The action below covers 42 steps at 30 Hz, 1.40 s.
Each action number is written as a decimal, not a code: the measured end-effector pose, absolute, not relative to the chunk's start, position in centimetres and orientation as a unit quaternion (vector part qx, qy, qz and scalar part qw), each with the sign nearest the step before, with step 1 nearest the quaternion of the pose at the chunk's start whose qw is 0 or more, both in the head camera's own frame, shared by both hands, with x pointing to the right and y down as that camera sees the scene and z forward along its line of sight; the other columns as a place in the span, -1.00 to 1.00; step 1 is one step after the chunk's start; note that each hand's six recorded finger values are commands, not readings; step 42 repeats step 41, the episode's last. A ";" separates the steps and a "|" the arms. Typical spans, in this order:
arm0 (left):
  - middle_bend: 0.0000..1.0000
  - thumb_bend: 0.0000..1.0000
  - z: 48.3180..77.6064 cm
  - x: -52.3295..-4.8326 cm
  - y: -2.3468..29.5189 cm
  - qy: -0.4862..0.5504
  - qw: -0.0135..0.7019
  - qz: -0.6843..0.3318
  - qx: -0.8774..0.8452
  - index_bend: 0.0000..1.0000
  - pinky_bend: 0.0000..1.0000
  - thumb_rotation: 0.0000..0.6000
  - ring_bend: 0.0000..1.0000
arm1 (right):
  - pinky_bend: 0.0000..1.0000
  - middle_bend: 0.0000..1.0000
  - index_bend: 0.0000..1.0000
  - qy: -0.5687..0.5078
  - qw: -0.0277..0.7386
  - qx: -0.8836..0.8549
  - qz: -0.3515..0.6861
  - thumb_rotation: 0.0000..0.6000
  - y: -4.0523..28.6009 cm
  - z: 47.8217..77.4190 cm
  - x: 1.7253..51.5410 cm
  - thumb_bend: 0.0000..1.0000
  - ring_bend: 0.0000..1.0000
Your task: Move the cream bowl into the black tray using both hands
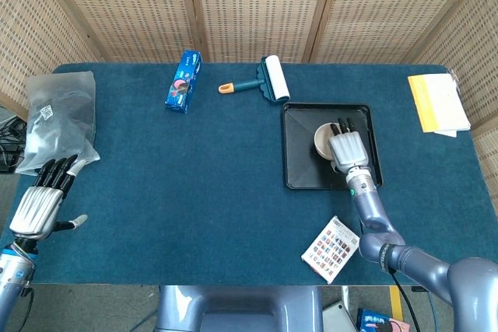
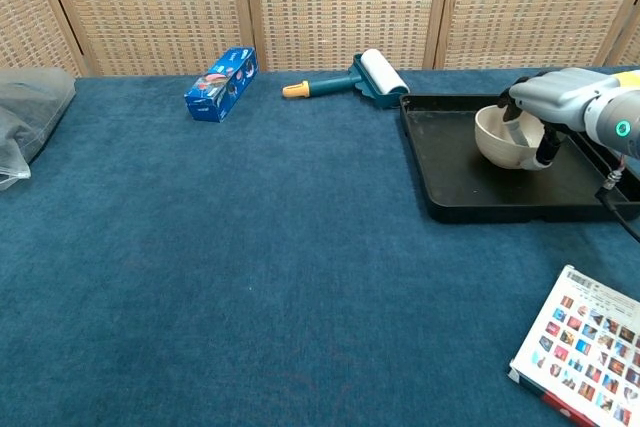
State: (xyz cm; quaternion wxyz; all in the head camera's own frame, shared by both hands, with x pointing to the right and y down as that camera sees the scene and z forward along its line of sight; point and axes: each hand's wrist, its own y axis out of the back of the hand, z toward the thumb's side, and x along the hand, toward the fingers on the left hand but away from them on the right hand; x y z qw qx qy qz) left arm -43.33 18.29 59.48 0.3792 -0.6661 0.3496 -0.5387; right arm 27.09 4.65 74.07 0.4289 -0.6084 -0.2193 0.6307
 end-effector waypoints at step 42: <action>-1.00 -0.96 57.2 -43.6 18.9 0.390 0.402 -0.531 -0.636 -1.00 -1.00 1.00 -1.00 | -1.00 -1.00 -1.00 -0.421 0.411 -0.574 0.570 1.00 15.5 60.7 39.8 -0.65 -1.00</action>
